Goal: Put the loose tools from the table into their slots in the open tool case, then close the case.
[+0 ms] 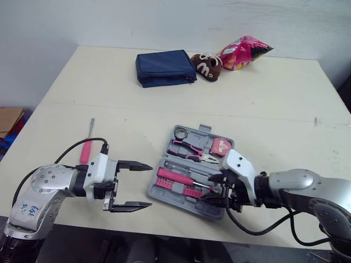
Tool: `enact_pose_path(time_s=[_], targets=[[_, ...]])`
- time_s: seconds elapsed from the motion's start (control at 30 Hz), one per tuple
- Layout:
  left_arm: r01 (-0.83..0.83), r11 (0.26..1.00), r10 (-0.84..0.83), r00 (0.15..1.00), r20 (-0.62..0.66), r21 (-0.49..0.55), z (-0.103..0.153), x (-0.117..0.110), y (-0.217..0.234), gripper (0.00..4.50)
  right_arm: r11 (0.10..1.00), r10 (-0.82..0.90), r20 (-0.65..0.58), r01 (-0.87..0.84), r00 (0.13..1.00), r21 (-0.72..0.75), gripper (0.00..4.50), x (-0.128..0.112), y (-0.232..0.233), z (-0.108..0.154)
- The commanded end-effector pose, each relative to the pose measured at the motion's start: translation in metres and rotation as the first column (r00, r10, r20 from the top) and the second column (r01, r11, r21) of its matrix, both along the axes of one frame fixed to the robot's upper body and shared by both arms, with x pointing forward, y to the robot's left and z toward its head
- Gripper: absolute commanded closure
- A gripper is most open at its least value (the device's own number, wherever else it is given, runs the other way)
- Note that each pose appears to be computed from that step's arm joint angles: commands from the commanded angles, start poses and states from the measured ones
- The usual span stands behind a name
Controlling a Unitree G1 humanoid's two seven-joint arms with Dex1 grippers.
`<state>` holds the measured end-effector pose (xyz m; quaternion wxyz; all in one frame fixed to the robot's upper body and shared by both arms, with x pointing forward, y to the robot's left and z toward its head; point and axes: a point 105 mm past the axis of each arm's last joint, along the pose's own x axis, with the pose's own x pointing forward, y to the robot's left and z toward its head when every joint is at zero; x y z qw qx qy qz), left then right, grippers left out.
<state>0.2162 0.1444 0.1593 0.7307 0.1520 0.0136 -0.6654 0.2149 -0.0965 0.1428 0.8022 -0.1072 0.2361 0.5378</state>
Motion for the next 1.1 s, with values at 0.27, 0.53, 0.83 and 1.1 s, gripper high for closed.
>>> enact_pose_path(time_s=[0.27, 0.53, 0.83, 1.1], targets=[[-0.002, 1.0, 0.003, 0.998, 0.065, -0.01, 0.002, 0.006, -0.002, 0.0, 0.986, 0.121, 0.218, -0.143, 0.969, 0.088, 4.42, 0.009, 0.002, -0.032], [-0.034, 0.999, 0.035, 0.996, 0.085, -0.01, 0.002, 0.008, 0.0, 0.0, 0.988, 0.153, 0.175, -0.157, 0.973, 0.012, 4.42, 0.01, 0.001, -0.065], [-0.055, 0.998, 0.054, 0.997, 0.062, 0.016, -0.003, 0.01, 0.006, 0.0, 0.967, 0.222, 0.197, -0.19, 0.955, -0.168, 4.42, 0.009, -0.004, -0.079], [-0.181, 0.983, 0.182, 0.982, 0.044, -0.018, 0.001, 0.016, 0.033, 0.0, 0.965, 0.11, 0.463, -0.205, 0.88, 0.161, 4.42, 0.009, -0.022, -0.001]])
